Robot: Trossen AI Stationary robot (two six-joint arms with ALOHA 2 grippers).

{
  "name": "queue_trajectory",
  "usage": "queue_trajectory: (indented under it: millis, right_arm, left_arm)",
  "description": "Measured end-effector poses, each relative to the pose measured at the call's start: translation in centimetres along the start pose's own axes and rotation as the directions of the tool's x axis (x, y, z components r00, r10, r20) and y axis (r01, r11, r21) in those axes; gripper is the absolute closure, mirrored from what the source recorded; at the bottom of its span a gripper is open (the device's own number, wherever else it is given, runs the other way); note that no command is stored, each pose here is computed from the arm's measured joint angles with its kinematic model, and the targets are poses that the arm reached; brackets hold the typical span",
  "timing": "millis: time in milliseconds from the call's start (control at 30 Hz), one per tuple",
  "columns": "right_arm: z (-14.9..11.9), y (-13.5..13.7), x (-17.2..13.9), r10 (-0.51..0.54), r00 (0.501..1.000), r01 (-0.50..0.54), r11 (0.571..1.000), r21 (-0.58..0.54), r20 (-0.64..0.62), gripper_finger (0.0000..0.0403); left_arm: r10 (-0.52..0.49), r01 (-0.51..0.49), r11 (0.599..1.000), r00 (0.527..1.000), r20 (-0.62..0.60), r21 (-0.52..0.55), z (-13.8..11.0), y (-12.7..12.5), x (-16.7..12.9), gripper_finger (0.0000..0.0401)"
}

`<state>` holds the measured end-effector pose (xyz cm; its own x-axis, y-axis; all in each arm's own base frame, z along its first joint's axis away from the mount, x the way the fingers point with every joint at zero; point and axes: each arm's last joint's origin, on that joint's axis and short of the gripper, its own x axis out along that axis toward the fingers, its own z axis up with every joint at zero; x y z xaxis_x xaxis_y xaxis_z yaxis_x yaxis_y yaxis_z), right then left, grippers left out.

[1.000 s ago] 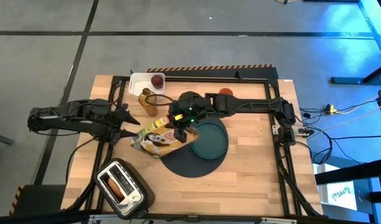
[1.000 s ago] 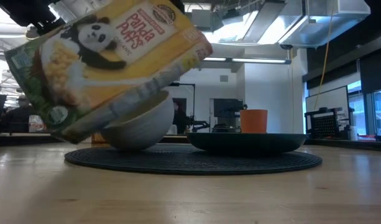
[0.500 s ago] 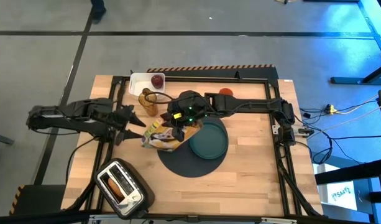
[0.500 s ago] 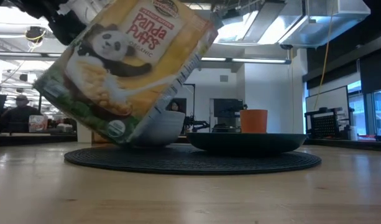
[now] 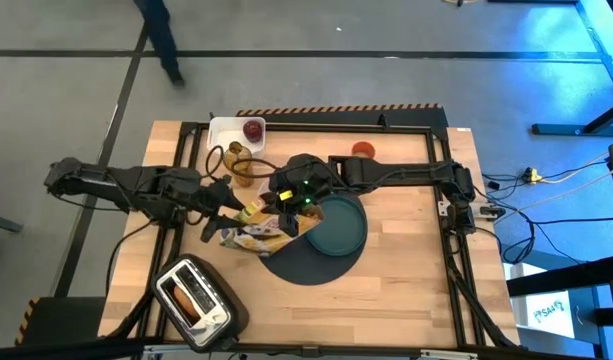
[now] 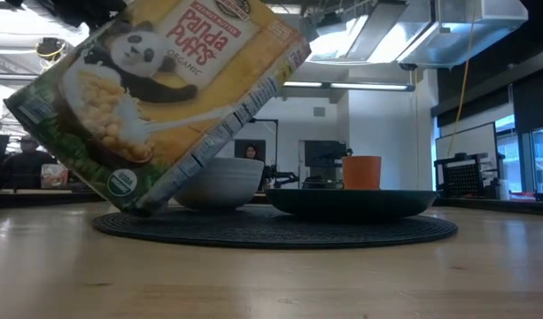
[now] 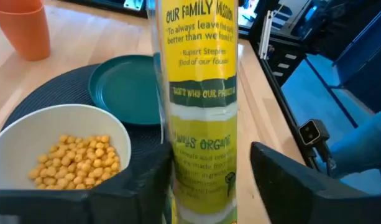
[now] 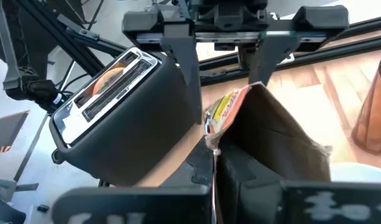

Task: Arrange a breakfast setting
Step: Pour the cereal from the orange cereal box into the white bowl

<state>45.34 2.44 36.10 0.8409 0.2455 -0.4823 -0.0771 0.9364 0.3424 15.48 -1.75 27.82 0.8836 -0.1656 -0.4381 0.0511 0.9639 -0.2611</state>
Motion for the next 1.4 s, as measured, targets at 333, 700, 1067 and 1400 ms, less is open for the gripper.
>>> queue_trajectory:
  millis: [333, 700, 1067, 1400]
  right_arm:
    - [0.0, 0.2, 0.0, 0.048, 0.999, -0.048, 0.999, 0.000, -0.010, 0.0403]
    - [1.4, 2.0, -3.3, 0.132, 0.990, -0.131, 0.991, -0.030, 0.046, 0.0279]
    - [4.0, 5.0, -15.5, 0.045, 0.965, -0.037, 0.999, -0.033, 0.260, 0.0181]
    - [1.7, 6.6, -19.3, -0.074, 0.989, 0.077, 0.997, -0.018, 0.131, 0.0180]
  left_arm:
    - [-0.043, 0.043, 0.999, 0.999, -0.006, 0.019, -0.1, -0.8, 0.2, 0.0390]
    - [-0.120, 0.119, 0.992, 0.993, 0.005, 0.036, -0.2, -1.5, -0.7, 0.0399]
    - [-0.045, -0.010, 0.994, 0.870, 0.491, 0.110, 2.6, -1.7, -5.9, 0.0400]
    - [-0.009, -0.097, 0.984, 0.812, 0.584, 0.150, 3.7, -1.9, -5.9, 0.0401]
